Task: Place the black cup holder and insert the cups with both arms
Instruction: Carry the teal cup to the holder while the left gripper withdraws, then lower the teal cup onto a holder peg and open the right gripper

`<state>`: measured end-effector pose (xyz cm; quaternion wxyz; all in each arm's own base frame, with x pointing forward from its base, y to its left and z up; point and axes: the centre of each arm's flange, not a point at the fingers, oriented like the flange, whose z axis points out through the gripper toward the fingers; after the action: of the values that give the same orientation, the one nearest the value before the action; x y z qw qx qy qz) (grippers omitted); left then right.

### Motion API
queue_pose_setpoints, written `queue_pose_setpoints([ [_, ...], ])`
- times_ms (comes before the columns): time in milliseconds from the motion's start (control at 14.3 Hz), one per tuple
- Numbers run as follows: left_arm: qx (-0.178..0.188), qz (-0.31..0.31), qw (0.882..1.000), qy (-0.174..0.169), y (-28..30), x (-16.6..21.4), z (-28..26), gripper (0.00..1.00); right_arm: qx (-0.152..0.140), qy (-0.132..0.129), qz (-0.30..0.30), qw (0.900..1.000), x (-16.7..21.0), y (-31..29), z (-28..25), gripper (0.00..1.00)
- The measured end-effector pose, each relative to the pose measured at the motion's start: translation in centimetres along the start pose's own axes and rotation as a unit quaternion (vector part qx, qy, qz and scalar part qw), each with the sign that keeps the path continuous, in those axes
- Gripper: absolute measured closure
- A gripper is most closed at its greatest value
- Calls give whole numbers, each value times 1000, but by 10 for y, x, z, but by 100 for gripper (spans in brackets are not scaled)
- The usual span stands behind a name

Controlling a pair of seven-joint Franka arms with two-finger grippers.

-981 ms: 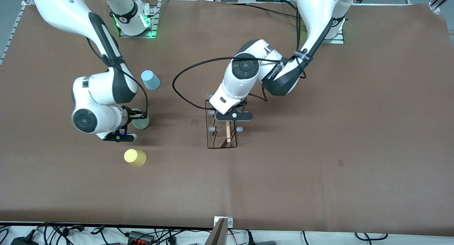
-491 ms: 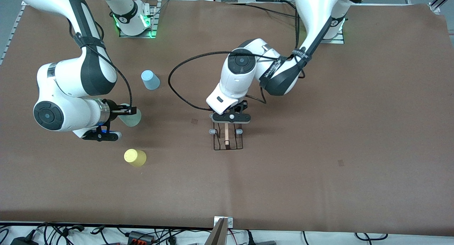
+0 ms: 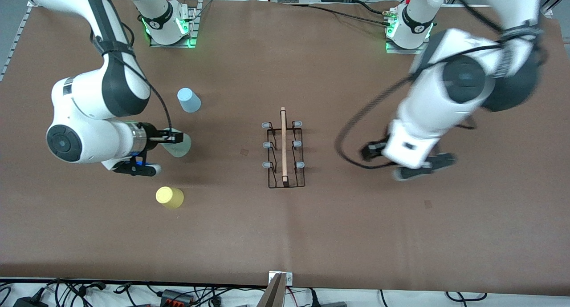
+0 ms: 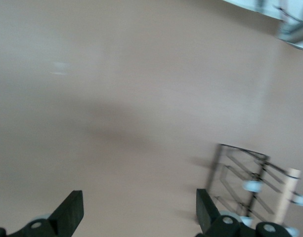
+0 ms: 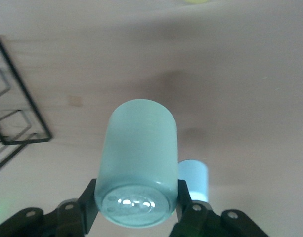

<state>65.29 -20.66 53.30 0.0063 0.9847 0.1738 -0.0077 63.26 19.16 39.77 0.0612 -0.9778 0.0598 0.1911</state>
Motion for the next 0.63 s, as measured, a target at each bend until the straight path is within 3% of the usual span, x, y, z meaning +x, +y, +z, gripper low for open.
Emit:
queue_pose_setpoints([
  [350,24,16,1000,-2,-160,13,-107,0,-7,38,23,999,-63,-142,21,35],
  [631,28,84,996,-20,-216,28,-103,0,22,34,47,998,-79,-199,63,35],
])
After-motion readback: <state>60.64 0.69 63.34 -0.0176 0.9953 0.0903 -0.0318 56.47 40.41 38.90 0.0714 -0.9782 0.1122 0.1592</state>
